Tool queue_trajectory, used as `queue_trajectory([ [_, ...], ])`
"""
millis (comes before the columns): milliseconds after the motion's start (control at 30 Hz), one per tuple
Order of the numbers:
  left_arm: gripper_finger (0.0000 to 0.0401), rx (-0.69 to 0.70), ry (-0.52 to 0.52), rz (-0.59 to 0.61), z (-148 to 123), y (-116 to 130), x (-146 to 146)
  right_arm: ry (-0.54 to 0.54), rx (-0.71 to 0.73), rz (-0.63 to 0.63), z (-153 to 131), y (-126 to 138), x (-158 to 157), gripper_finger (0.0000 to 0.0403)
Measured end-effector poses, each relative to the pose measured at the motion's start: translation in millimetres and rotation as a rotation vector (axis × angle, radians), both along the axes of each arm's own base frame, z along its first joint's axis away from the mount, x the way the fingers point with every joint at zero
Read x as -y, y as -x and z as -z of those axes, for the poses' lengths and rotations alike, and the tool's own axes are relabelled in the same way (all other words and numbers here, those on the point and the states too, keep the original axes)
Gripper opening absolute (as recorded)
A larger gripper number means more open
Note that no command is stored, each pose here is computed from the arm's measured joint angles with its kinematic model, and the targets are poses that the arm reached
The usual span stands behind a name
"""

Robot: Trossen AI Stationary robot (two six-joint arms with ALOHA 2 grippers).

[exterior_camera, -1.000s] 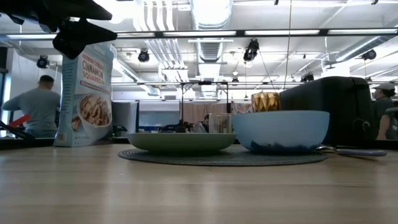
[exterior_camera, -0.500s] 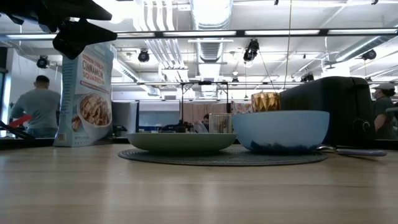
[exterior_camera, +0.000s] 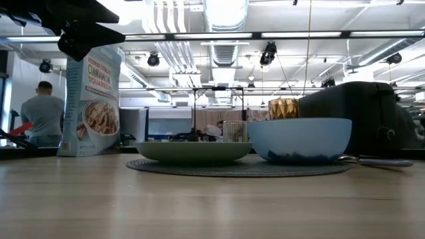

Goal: Arrange a breakfast setting
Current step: Put the dark red apple into the green plate

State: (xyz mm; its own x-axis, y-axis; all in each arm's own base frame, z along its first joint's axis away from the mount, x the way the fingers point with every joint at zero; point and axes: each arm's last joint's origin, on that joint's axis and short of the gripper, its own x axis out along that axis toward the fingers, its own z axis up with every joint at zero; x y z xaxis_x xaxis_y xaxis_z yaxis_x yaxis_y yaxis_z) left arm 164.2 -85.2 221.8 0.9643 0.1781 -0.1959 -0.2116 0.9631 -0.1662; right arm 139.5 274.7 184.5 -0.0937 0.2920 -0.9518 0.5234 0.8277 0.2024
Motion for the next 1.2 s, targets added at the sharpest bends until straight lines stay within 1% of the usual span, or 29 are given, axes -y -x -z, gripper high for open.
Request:
queue_trajectory([
  [167, 0.0205, 0.001, 0.000, 0.000, -0.1, 0.0, 0.0, -0.064, -0.032, -0.145, -0.8, 2.0, -1.6, 0.0252],
  [333, 0.0205, 0.002, 0.001, 0.000, -0.2, 0.0, 0.0, -0.152, -0.059, -0.341, -1.8, 4.2, -2.2, 0.0253],
  [400, 0.0205, 0.002, 0.001, 0.000, -0.2, 0.0, 0.0, -0.164, -0.056, -0.382, -1.9, 5.0, -2.3, 0.0254],
  [533, 0.0205, 0.002, 0.001, 0.000, -0.2, 0.0, 0.0, -0.165, -0.060, -0.387, -1.3, 5.1, -2.4, 0.0253],
  [700, 0.0205, 0.000, 0.000, 0.000, 0.1, -0.2, 0.1, -0.139, -0.086, -0.406, 2.8, 8.0, -2.2, 0.0253],
  [867, 0.0205, -0.001, -0.001, 0.000, 0.3, -0.2, 0.1, -0.101, -0.119, -0.414, 14.3, 14.2, -1.6, 0.0252],
  [1033, 0.0205, 0.000, 0.000, 0.001, 0.1, -0.2, 0.2, -0.084, -0.131, -0.422, 28.0, 11.1, -4.5, 0.0252],
  [1100, 0.0205, 0.000, 0.000, 0.001, 0.1, -0.2, 0.2, -0.070, -0.144, -0.400, 34.4, 8.5, -5.3, 0.0252],
  [1200, 0.0205, 0.000, 0.000, 0.001, 0.2, -0.2, 0.2, -0.029, -0.185, -0.304, 41.8, 7.1, -5.9, 0.0248],
])
